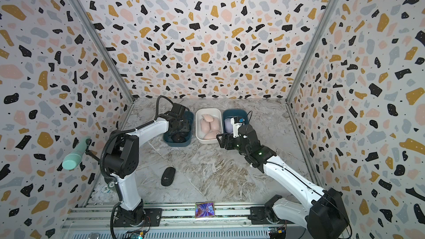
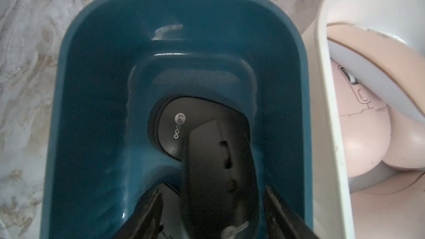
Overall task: Place the mice by color into the storage box
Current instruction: Place the mouse in the storage box.
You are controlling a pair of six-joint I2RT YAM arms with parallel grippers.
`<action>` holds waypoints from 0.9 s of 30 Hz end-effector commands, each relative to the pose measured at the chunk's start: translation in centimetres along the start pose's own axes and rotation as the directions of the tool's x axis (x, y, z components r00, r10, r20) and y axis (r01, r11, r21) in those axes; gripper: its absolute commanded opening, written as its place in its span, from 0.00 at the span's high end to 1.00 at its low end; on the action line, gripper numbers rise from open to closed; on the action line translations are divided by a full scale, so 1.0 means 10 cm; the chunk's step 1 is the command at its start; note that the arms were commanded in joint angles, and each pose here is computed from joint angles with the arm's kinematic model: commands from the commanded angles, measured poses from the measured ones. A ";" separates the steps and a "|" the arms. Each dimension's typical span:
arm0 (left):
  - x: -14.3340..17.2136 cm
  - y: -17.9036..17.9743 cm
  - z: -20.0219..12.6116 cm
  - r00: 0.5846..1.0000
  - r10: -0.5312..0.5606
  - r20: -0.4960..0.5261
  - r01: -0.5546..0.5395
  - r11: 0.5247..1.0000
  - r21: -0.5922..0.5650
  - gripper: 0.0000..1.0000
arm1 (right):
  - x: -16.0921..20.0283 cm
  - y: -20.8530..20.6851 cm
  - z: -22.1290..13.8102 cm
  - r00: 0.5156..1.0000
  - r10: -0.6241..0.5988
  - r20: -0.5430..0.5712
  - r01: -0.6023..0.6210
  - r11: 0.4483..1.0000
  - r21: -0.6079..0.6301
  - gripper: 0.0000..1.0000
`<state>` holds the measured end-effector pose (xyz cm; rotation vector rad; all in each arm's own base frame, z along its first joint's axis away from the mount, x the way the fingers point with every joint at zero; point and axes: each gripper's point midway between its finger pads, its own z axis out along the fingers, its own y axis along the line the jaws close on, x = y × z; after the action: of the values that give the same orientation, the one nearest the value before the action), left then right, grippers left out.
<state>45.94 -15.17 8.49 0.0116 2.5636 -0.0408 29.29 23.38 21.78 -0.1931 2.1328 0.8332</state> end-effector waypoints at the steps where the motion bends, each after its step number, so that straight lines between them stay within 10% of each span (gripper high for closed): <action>1: -0.21 -0.03 -0.07 0.999 -0.008 0.049 0.007 1.000 0.015 0.30 | -0.19 0.10 -0.09 0.999 -0.015 0.049 0.016 1.000 -0.013 0.22; 14: -0.34 0.28 -1.06 0.970 -0.082 0.229 0.087 0.996 -0.014 0.29 | -0.20 0.08 -0.06 0.998 -0.037 0.044 0.037 0.999 0.001 0.22; 27: 1.19 0.50 -1.68 0.989 -0.116 0.089 0.122 0.990 -0.068 0.26 | -0.17 0.09 0.02 0.998 -0.048 0.032 0.049 0.999 -0.020 0.22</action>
<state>30.27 -10.37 18.49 -0.1316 2.3740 -0.0609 29.70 23.54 21.82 -0.2216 2.1285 0.8099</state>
